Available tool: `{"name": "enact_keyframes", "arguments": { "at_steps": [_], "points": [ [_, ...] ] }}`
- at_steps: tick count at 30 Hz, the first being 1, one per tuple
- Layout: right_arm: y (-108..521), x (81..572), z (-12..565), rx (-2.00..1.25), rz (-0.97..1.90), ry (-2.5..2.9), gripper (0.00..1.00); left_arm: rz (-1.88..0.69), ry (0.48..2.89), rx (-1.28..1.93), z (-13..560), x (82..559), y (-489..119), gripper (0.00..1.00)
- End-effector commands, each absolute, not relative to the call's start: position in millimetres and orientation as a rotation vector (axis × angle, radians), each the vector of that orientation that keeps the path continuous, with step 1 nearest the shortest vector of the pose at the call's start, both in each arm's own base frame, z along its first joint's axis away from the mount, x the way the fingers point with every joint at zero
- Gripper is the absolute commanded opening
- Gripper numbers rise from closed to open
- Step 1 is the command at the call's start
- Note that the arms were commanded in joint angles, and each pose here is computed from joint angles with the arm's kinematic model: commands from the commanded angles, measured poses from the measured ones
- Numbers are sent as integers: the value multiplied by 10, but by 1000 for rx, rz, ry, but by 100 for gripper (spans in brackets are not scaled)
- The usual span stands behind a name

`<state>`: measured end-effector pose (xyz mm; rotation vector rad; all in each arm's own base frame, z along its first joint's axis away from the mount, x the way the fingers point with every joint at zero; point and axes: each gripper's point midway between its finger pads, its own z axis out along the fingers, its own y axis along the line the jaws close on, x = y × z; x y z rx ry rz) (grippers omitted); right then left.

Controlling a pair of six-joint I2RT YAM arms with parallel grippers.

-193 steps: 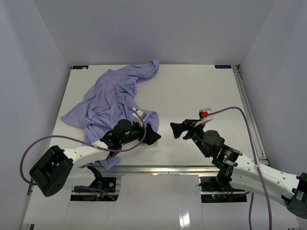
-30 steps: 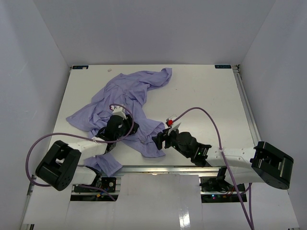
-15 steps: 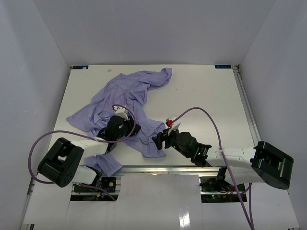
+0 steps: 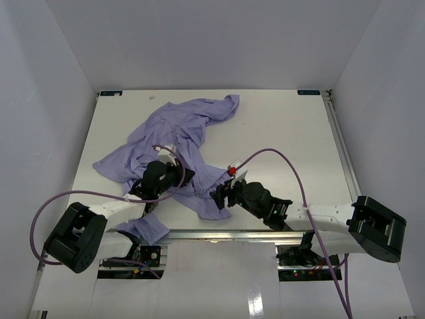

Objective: Zip up the jacket

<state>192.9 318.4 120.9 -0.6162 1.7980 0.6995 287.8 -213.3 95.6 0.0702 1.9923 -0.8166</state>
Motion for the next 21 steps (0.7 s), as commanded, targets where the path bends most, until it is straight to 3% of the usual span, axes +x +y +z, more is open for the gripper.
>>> {"name": "enact_keyframes", "arguments": {
  "at_steps": [1, 3, 6, 9, 13, 21],
  "points": [
    [3295, 1984, 1413, -608, 727, 1744, 77, -884, 1928, 138, 1105, 2823, -2211, 5],
    [3341, 1970, 1420, -644, 739, 1736, 78, -917, 1897, 164, 1160, 2777, -2241, 4],
    [3464, 1916, 1461, -738, 813, 1724, 78, -965, 1842, 196, 1276, 2709, -2275, 19],
    [3530, 1927, 1486, -797, 891, 1715, 78, -980, 1814, 205, 1337, 2672, -2274, 26],
    [3620, 1992, 1427, -860, 927, 1699, 74, -1007, 1800, 231, 1359, 2633, -2306, 12],
    [3797, 2049, 1260, -925, 948, 1707, 67, -1037, 1782, 248, 1389, 2596, -2337, 11]
  ]
}}
